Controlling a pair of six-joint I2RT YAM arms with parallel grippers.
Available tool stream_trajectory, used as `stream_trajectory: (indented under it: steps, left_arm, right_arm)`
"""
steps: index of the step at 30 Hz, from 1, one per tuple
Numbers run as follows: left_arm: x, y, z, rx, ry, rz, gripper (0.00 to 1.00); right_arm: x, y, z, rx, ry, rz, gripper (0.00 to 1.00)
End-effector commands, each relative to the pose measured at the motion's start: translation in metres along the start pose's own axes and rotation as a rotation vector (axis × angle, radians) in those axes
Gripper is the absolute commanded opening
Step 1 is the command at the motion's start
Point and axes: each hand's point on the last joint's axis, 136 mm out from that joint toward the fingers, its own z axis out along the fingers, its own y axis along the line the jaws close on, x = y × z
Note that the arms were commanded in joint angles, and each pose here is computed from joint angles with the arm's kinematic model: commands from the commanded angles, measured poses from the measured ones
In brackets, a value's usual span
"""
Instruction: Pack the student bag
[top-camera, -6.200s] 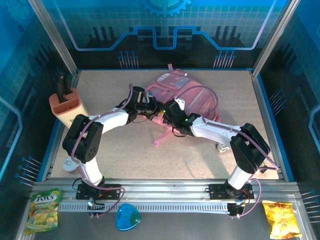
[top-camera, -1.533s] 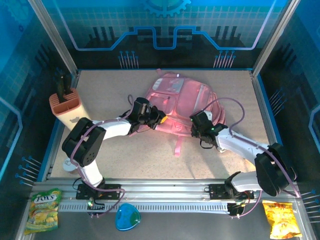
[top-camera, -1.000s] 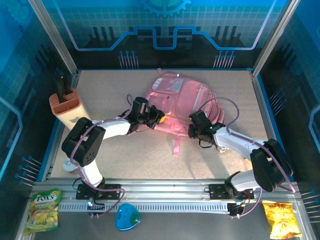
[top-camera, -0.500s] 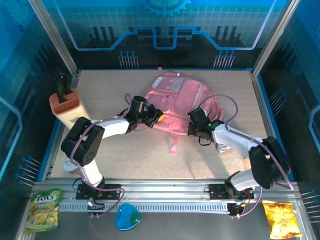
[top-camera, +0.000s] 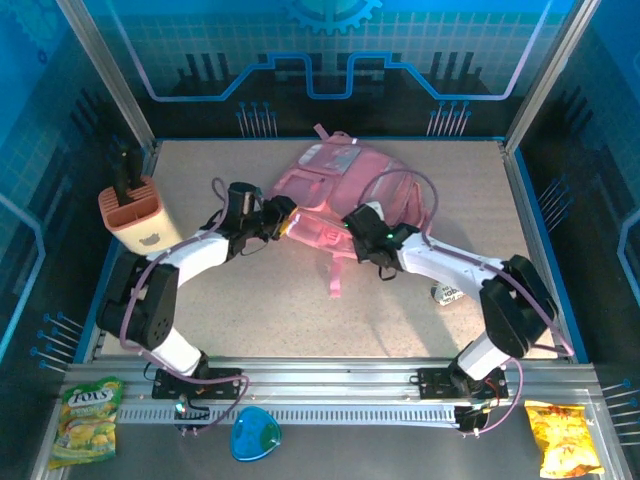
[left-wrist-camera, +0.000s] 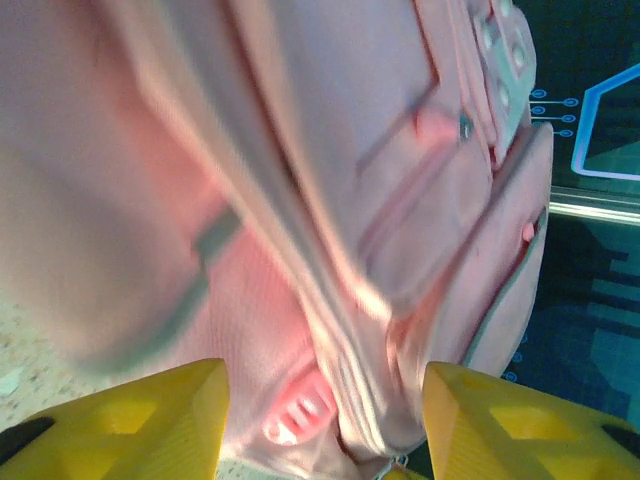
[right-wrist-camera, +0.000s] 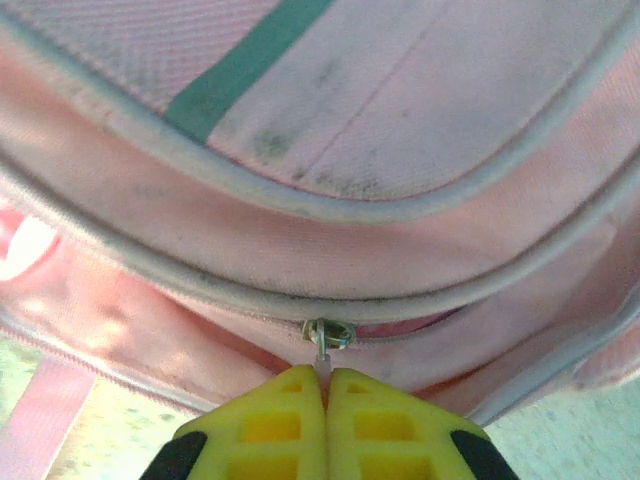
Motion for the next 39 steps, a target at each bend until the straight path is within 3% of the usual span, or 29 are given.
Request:
stream_trajectory:
  steps: [1, 10, 15, 20, 27, 35, 39]
  left_arm:
    - [0.013, 0.008, -0.012, -0.011, 0.035, 0.020, 0.55]
    - [0.031, 0.007, -0.007, 0.078, 0.115, -0.072, 0.55]
    - [0.037, 0.000, 0.007, 0.093, 0.142, -0.081, 0.54]
    - [0.038, -0.001, 0.020, 0.089, 0.145, -0.088, 0.46]
    - [0.034, -0.007, 0.030, 0.105, 0.136, -0.088, 0.38]
    - [0.029, 0.000, 0.036, 0.071, 0.122, -0.081, 0.07]
    - [0.025, 0.003, 0.033, 0.055, 0.116, -0.073, 0.00]
  right_arm:
    - [-0.046, 0.049, -0.016, -0.122, -0.128, -0.049, 0.00]
    - [-0.057, 0.127, -0.032, -0.402, -0.136, -0.065, 0.00]
    - [-0.053, 0.139, -0.035, -0.457, -0.120, -0.054, 0.00]
    - [-0.052, 0.140, -0.036, -0.474, -0.117, -0.042, 0.00]
    - [-0.042, 0.135, -0.029, -0.444, -0.099, -0.046, 0.00]
    - [-0.020, 0.103, -0.011, -0.293, -0.059, -0.059, 0.00]
    - [-0.004, 0.067, 0.001, -0.175, -0.026, -0.050, 0.00]
